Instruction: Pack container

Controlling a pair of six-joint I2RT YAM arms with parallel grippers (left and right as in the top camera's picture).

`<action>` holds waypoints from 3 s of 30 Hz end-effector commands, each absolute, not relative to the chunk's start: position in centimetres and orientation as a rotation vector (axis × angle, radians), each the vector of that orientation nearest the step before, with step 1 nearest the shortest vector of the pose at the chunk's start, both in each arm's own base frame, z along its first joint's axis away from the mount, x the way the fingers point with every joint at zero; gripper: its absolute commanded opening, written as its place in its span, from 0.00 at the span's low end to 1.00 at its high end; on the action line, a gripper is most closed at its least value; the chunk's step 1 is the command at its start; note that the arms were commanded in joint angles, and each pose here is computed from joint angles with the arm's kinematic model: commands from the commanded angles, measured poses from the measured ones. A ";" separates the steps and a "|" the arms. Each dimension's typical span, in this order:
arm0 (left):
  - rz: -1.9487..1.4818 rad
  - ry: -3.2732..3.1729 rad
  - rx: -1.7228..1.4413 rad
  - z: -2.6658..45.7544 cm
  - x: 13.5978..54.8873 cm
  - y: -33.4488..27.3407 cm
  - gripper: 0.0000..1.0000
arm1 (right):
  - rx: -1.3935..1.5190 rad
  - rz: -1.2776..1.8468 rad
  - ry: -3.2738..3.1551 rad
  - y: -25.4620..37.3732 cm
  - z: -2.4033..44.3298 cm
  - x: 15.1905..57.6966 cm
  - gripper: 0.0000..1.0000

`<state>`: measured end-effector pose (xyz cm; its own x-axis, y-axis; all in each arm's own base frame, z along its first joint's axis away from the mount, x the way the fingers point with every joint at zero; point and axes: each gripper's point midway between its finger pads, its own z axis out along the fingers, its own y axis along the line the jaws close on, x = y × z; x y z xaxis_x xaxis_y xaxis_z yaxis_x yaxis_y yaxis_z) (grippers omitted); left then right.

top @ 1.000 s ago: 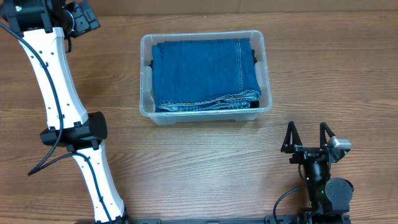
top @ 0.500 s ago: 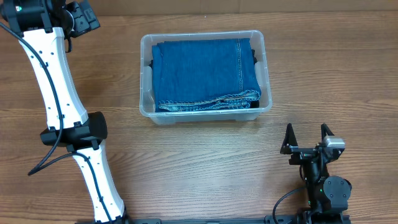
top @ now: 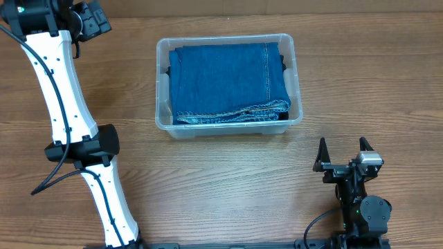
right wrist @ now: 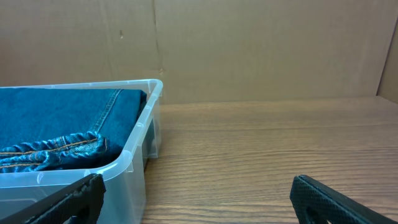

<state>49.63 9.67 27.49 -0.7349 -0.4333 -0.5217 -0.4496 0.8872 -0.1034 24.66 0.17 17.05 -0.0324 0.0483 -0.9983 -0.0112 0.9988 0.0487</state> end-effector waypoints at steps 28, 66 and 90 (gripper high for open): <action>-0.291 1.947 -0.044 29.5 34.2 -3.8 1.00 | 0.034 0.035 1.594 -0.1 17.0 24.7 1.00; 0.022 1.648 0.040 15.6 24.6 -0.1 1.00 | 0.034 0.035 1.594 -0.1 17.0 24.7 1.00; 0.009 1.648 0.025 15.6 24.6 -0.1 1.00 | 0.034 0.035 1.595 -0.1 17.0 24.7 1.00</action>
